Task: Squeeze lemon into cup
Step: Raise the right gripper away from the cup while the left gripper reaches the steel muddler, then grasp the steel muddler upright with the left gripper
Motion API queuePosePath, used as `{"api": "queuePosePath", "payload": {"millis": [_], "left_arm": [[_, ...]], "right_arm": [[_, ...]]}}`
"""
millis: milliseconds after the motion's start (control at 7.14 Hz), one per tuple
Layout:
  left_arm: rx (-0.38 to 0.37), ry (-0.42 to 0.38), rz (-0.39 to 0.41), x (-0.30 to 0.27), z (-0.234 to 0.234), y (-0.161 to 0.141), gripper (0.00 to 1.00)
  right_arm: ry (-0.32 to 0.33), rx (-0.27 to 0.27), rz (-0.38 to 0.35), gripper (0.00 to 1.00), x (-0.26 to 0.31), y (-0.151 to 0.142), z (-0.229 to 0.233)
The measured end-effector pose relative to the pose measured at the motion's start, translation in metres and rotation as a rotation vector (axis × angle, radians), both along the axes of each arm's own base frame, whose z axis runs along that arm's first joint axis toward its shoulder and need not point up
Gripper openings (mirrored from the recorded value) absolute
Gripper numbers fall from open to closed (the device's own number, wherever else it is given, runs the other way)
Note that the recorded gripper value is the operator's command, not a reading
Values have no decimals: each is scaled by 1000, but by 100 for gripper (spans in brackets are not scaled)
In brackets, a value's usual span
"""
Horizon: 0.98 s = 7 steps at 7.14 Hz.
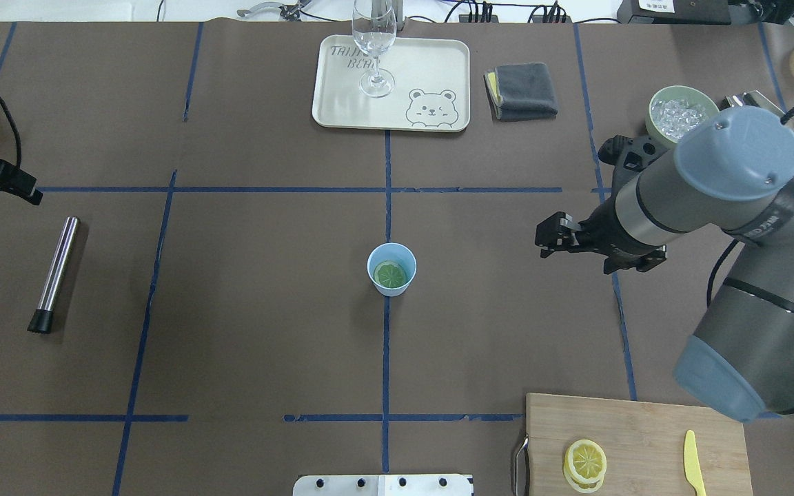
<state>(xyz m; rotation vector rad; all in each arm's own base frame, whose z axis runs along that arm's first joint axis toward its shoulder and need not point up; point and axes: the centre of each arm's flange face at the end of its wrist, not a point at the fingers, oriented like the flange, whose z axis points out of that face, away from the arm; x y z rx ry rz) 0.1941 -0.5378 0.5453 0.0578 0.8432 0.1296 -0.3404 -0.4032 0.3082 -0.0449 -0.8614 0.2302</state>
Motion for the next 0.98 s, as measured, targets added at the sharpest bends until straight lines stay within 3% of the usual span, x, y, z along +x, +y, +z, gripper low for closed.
{"api": "queuePosePath", "payload": {"millis": [420,980], "left_arm": [[-61,-43,50,53,25,5,88],[-68,-54,98,78,32,16,54]], "right_arm": [[21,13,-25,100,11,1,16],[18,13,-24,100,10,1,14]]}}
